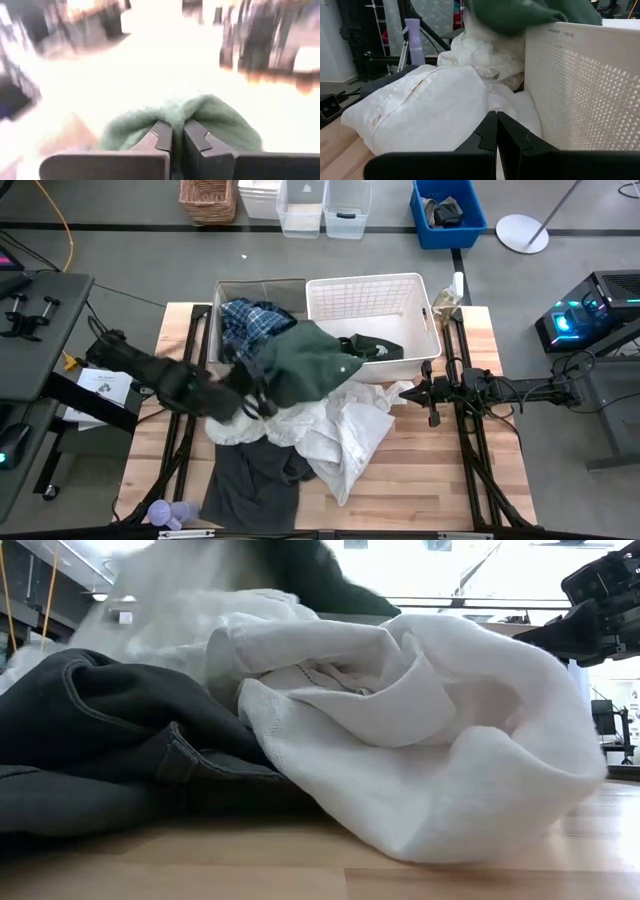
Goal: Sort clothes
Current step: Put the green shirt into the laundry organizer
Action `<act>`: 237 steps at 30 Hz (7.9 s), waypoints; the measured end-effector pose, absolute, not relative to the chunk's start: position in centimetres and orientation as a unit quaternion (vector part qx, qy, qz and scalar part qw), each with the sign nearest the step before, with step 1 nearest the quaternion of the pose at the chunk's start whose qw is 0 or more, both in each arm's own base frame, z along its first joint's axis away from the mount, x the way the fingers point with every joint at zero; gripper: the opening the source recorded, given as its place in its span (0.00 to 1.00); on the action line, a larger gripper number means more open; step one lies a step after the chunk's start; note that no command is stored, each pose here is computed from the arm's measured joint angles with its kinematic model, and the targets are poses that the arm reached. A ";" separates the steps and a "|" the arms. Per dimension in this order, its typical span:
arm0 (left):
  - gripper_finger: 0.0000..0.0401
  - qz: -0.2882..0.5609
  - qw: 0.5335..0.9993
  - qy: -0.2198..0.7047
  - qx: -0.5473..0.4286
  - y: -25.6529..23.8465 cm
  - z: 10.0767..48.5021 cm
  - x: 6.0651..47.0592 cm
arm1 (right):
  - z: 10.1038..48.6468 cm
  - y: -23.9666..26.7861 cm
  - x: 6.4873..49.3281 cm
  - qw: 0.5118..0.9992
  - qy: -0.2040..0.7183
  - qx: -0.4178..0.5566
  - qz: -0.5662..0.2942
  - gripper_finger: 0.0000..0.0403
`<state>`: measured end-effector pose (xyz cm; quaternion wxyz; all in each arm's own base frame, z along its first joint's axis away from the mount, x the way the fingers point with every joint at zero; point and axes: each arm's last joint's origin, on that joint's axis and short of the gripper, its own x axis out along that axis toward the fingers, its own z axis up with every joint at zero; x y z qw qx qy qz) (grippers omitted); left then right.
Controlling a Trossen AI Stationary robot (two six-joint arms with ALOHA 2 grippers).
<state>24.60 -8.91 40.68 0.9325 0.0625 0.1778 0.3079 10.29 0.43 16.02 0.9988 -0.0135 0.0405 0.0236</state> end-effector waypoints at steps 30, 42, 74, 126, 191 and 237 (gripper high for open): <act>0.07 0.134 0.967 0.217 -0.024 -8.1 44.0 19.8 | 16.0 0.4 10.3 0.999 0.040 -0.014 0.024 0.00; 0.46 0.125 0.950 0.284 0.044 -5.0 41.0 27.0 | 16.0 0.4 10.3 0.999 0.041 -0.014 0.023 0.00; 0.77 0.092 0.872 0.481 0.012 -2.6 34.2 35.4 | 16.0 0.4 10.3 0.999 0.041 -0.014 0.023 0.00; 0.47 0.167 0.966 0.183 -0.075 10.1 41.5 42.3 | 16.0 0.4 10.3 0.999 0.040 -0.014 0.023 0.00; 0.76 0.106 0.977 0.171 -0.071 11.1 41.1 42.6 | 16.0 0.4 10.3 0.999 0.040 -0.014 0.024 0.00; 0.01 0.189 0.930 0.305 0.081 13.4 36.4 45.9 | 16.0 0.4 10.3 0.999 0.040 -0.014 0.023 0.00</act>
